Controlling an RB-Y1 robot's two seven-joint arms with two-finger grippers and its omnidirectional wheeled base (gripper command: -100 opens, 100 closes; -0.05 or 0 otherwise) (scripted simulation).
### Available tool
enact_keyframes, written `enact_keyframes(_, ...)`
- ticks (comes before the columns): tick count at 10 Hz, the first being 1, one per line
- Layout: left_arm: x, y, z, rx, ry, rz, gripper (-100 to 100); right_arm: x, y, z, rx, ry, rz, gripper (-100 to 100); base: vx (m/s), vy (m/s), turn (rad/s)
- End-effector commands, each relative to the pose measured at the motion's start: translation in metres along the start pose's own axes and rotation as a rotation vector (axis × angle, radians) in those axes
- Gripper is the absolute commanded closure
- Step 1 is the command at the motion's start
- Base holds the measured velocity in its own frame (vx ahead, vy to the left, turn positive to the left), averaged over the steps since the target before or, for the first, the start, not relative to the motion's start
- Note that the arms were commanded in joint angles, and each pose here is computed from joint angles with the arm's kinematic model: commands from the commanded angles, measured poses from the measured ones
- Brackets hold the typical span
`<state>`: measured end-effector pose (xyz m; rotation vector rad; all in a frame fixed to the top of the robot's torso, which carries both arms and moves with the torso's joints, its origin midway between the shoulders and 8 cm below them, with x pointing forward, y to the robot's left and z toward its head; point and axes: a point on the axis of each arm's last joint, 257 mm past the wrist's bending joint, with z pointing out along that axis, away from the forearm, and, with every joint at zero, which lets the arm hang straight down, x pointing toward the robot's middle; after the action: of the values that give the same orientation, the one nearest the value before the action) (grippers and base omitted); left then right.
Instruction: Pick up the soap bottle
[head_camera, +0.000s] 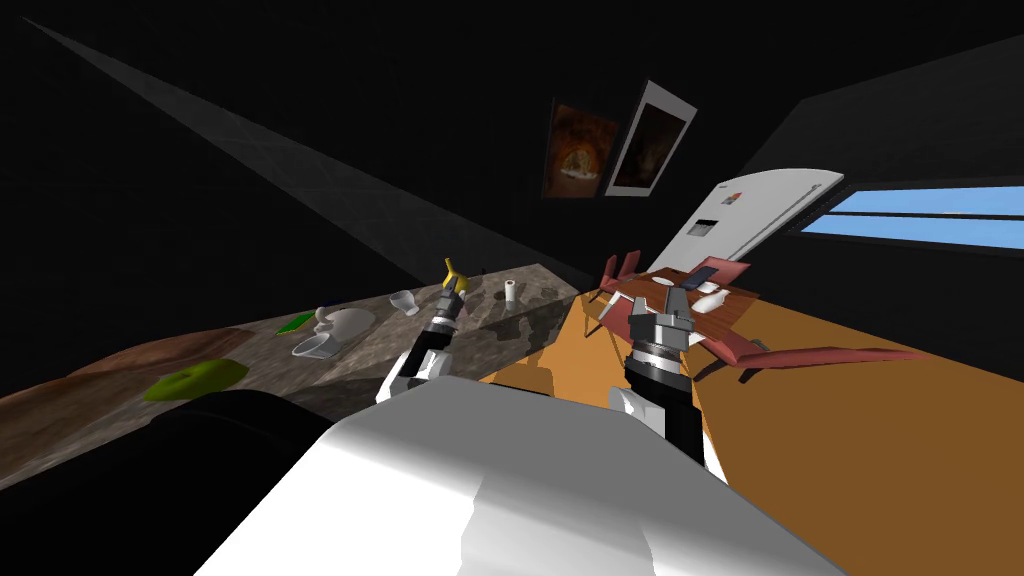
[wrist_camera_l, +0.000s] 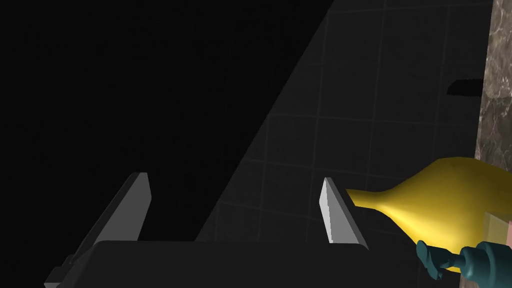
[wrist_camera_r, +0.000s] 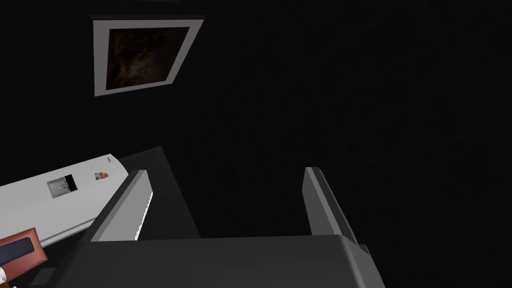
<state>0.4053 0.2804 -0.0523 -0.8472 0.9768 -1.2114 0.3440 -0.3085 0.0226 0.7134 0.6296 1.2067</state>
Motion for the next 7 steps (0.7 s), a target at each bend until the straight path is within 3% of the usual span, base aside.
enact_keyframes(1, 0.000, 0.008, 0.001, -0.030, 0.001, 0.003, -100, 0.000, 0.000, 0.000, 0.000, 0.000, 0.000, 0, -0.008, -0.005, 0.002)
enact_keyframes(7, -0.016, 0.031, 0.013, -0.145, 0.009, 0.063, -100, 0.000, 0.000, 0.000, 0.000, 0.000, 0.000, 0, -0.014, -0.015, -0.008)
